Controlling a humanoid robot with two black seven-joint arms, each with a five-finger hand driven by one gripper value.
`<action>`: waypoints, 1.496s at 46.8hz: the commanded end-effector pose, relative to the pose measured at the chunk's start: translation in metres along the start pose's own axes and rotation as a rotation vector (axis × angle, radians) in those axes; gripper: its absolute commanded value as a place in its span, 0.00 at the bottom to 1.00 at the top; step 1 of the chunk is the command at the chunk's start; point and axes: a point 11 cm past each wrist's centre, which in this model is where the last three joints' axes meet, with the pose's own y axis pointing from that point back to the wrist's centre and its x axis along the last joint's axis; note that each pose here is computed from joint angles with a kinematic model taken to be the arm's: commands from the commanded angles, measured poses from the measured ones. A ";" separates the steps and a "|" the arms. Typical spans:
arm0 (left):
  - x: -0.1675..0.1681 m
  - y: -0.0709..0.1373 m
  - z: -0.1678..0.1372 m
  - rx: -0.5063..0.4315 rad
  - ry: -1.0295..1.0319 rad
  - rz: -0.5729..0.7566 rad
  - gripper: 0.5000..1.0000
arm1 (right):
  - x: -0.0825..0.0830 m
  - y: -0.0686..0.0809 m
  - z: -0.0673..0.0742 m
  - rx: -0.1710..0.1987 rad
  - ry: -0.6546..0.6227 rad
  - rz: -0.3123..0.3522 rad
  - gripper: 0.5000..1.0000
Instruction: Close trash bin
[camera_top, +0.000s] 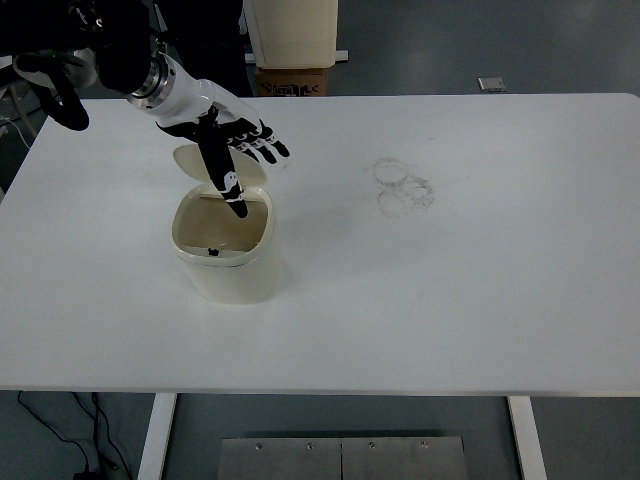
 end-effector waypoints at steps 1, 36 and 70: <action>0.004 0.009 0.005 0.008 -0.024 0.011 1.00 | 0.000 0.000 0.000 0.000 0.000 0.000 0.98; -0.032 0.015 -0.002 0.125 -0.137 -0.113 1.00 | 0.000 0.000 0.000 0.000 0.000 0.000 0.98; -0.057 0.010 -0.012 0.179 -0.157 -0.191 1.00 | 0.000 0.000 0.000 0.000 0.000 0.000 0.98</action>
